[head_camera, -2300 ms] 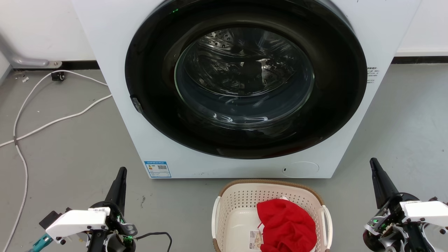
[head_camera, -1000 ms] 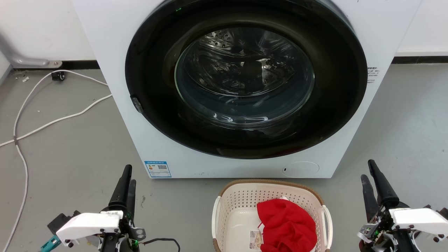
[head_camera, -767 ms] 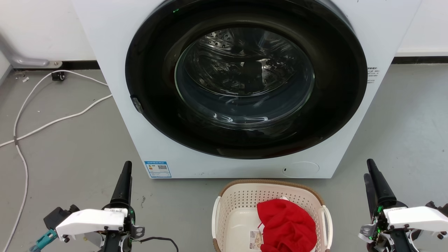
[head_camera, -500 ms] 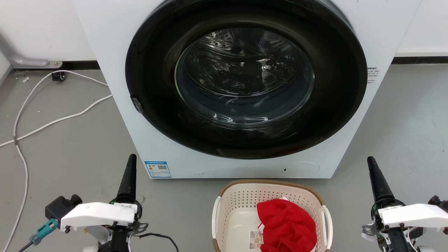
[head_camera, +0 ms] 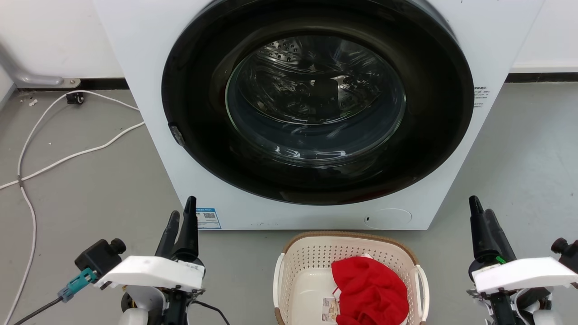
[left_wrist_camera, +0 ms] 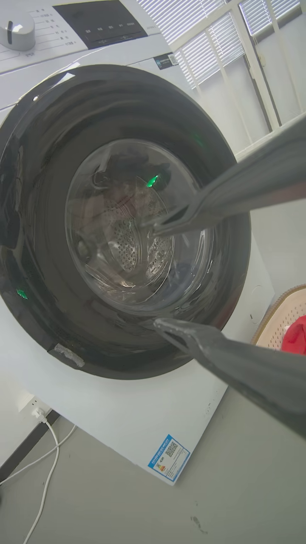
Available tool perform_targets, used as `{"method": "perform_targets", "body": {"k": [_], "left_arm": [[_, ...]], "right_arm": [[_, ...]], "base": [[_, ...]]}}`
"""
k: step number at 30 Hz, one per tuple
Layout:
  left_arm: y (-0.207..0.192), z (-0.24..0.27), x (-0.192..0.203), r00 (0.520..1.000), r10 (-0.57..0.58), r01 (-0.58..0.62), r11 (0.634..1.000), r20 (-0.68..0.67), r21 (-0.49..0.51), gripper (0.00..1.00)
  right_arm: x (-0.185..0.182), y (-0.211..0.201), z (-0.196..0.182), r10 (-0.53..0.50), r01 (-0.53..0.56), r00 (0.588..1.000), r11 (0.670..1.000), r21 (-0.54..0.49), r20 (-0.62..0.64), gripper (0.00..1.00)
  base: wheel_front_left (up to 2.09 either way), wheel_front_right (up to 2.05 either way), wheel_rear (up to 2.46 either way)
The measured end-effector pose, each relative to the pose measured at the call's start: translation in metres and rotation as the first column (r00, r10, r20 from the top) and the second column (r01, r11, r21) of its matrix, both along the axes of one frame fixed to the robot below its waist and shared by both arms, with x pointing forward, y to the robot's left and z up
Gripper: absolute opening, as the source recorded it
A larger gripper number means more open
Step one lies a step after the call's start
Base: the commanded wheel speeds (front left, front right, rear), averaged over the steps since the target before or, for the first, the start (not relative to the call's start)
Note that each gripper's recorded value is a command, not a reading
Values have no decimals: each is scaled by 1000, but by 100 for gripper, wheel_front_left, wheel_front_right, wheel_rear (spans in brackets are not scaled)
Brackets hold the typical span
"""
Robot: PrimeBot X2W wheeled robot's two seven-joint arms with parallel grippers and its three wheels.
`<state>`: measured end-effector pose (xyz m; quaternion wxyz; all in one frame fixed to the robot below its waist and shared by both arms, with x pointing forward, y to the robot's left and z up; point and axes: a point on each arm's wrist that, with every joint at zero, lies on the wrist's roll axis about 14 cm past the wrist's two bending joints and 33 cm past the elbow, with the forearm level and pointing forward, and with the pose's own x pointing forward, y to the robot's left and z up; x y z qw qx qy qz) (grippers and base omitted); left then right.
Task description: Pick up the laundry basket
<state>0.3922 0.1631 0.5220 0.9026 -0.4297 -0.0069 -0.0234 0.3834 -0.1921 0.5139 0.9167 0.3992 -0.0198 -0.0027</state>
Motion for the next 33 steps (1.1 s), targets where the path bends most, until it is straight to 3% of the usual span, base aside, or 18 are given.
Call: {"method": "perform_targets", "body": {"k": [9,18,33], "left_arm": [[-6,-3,1,1000,-2,1,989,2,149,100],[-9,-1,2,1000,-3,-2,964,18,267,100],[-13,0,3,999,-6,-17,894,50,448,100]], "right_arm": [[1,6,5,16,-12,1000,985,-174,21,100],[1,10,7,30,-19,999,949,-314,31,100],[0,17,5,58,-35,998,857,-514,28,100]], "base": [[0,0,0],[0,0,0],[0,0,0]]}}
